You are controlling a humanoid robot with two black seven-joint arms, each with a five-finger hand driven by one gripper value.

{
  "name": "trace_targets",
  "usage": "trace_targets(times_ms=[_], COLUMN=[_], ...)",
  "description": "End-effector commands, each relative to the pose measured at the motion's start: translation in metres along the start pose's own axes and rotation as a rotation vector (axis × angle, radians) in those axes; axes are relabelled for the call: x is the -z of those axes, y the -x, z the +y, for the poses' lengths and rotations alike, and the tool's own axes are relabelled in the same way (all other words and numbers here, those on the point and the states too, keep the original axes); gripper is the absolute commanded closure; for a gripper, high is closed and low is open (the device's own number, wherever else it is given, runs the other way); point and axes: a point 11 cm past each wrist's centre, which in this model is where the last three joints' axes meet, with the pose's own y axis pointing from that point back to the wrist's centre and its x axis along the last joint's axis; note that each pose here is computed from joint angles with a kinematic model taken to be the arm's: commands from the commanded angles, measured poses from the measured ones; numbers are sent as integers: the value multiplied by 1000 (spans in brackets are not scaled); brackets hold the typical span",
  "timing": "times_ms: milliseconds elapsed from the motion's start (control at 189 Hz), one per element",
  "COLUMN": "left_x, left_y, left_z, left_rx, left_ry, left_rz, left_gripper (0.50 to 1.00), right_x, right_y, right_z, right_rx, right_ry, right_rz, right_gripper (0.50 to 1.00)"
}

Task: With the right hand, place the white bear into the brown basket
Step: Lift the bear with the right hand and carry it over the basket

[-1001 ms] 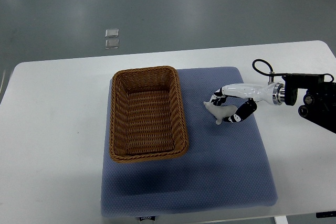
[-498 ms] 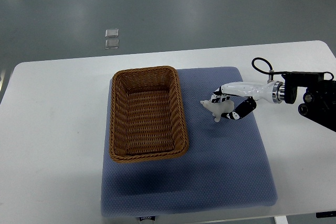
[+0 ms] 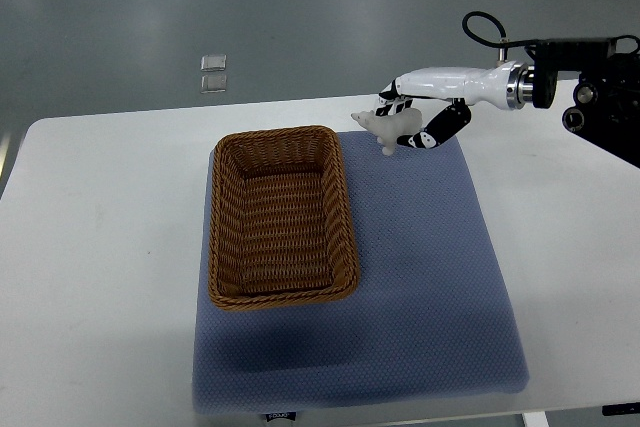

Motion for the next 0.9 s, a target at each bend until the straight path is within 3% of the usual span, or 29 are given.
trace_targets(times_ms=[0,339,895], left_x=[0,0,0], left_y=[0,0,0], left_z=[0,0,0], left_rx=[0,0,0], left_ry=[0,0,0], left_rz=[0,0,0], left_gripper=[500,500,500], right_x=[18,115,151], right_y=[-29,-78,-81], right_z=[-5,-53,-73], right_rx=[-26,1,44], right_ry=[-30,-211,-273], right_rz=[51,176,174], right_gripper=[1000,1000,1000])
